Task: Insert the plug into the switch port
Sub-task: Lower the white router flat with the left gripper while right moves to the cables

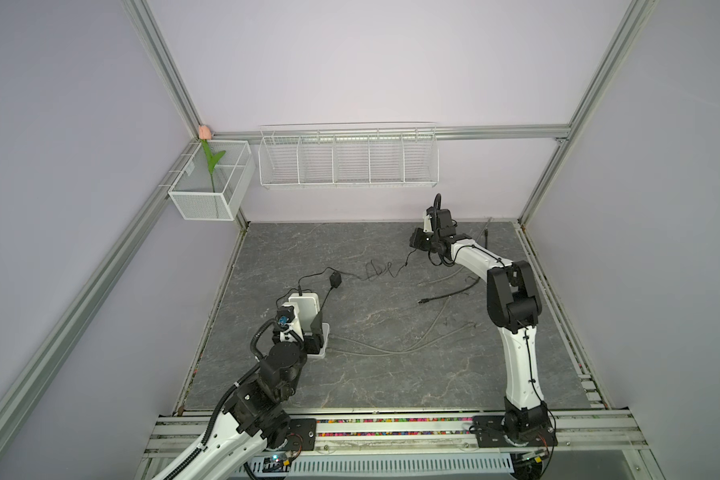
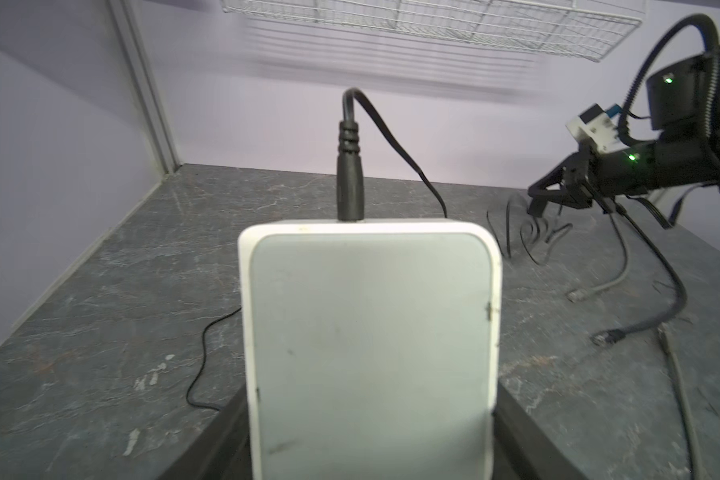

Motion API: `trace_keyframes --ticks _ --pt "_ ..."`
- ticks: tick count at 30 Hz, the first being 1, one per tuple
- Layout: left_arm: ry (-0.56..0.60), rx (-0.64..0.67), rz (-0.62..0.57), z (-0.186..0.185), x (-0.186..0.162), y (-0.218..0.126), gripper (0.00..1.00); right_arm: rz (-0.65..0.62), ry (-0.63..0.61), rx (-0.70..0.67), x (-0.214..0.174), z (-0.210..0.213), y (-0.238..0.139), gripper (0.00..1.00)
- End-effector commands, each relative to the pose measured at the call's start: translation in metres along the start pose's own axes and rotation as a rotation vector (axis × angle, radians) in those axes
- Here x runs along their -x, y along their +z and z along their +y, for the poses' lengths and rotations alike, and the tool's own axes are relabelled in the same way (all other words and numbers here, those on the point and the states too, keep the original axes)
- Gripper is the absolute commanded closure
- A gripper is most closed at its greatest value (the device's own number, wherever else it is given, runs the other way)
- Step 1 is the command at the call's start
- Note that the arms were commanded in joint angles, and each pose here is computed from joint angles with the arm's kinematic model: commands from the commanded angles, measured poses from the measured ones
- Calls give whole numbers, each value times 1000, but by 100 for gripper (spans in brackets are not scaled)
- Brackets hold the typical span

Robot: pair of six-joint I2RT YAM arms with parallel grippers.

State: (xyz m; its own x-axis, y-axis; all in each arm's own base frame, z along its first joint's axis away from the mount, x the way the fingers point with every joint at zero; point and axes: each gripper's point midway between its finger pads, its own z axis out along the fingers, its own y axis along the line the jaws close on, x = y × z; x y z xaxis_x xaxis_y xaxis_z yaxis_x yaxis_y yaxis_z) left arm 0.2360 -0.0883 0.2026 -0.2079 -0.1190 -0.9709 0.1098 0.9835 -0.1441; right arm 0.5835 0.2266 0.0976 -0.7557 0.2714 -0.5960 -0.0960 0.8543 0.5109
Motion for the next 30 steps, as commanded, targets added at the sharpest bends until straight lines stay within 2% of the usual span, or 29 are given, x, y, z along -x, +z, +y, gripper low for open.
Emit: trace_keyframes --ticks 1,7,9,14,17,21,26,30 --pt "-60 74 -35 11 28 -5 100 19 43 -38 -4 -15 8 93" --pt "-38 26 -52 -2 48 -4 100 29 62 -22 -12 -17 16 93" --pt "-12 -20 -3 -16 42 3 100 35 70 -11 -13 -16 19 93" --pt "90 -133 205 -56 10 28 100 33 119 40 -12 -14 28 91" --pt "123 -181 296 -75 -8 42 100 28 168 100 -7 -11 31 81" --pt "132 -213 311 -88 -14 54 100 7 157 143 3 -2 23 70" --pt "161 -217 289 -100 1 75 100 -24 110 162 13 10 -3 54" --pt "137 -244 314 -109 15 103 100 -25 107 105 9 4 -23 47"
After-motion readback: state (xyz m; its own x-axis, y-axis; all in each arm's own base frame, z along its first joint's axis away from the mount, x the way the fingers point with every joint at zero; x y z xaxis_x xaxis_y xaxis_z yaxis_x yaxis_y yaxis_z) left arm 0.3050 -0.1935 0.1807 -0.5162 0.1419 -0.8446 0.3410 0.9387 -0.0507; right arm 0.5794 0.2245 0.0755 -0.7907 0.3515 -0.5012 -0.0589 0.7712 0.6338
